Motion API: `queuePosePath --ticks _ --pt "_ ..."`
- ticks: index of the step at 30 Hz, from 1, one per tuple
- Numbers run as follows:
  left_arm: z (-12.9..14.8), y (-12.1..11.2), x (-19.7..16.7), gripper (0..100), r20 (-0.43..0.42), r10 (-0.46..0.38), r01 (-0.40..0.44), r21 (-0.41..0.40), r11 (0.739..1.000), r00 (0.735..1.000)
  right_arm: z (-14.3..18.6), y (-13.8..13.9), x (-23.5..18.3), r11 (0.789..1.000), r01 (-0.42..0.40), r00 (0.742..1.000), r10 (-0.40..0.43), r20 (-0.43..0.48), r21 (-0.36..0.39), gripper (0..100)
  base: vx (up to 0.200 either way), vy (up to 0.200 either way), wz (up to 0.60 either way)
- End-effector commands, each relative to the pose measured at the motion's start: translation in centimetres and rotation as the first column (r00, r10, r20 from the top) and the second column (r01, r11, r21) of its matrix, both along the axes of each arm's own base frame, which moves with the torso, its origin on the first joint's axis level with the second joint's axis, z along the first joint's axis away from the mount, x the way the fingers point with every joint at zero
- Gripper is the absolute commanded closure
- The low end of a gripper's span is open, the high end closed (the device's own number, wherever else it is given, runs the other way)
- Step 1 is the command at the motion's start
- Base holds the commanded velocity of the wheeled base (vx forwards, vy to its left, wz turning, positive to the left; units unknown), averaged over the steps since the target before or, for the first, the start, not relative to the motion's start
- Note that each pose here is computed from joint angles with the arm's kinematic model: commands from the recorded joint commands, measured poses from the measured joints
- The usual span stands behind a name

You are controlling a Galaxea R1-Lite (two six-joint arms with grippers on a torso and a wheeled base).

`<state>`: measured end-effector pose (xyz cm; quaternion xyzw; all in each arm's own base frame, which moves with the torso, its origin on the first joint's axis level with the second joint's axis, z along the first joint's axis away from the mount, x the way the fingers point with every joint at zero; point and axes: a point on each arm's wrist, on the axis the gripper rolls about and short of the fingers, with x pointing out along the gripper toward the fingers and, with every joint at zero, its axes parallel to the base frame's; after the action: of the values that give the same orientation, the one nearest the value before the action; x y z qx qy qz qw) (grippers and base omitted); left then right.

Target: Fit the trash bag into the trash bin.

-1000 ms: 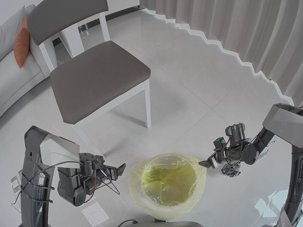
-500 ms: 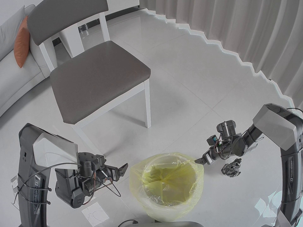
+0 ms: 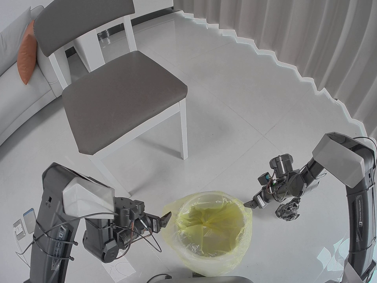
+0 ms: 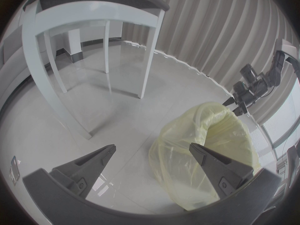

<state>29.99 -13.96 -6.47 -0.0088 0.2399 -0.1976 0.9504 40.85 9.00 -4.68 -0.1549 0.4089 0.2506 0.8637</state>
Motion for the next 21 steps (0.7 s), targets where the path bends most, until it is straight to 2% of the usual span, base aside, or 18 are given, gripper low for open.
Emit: queuePosePath --ticks 1,8,14,20,21 --pt "-2.1 -1.4 0.4 0 -0.041 -0.028 0.029 0.023 0.999 0.999 1.2 -0.8 -0.7 1.0 0.011 1.0 -0.011 0.008 -0.001 0 0.0 0.0 0.0" --pt "-1.6 -2.8 2.8 0 -0.079 -0.001 0.007 0.077 0.997 0.997 2.6 -1.0 -1.4 1.0 0.012 1.0 -0.012 0.023 0.0 0 0.0 0.0 0.0" --pt "-1.4 -3.3 3.4 0 -0.068 -0.01 0.014 0.072 0.997 0.998 3.2 -1.0 -1.6 1.0 0.01 0.999 -0.01 0.033 0.002 0 0.0 0.0 0.0" --pt "-0.5 -1.1 3.6 0 -0.061 0.042 -0.038 0.063 0.997 0.997 4.4 -1.9 -2.0 1.0 0.03 0.998 -0.03 0.049 0.005 0 0.0 0.0 0.0" --pt "-0.3 0.0 3.7 0 -0.067 0.068 -0.064 0.065 0.996 0.995 5.0 -2.5 -2.1 0.999 0.042 0.997 -0.042 0.059 0.008 0 0.0 0.0 0.0"
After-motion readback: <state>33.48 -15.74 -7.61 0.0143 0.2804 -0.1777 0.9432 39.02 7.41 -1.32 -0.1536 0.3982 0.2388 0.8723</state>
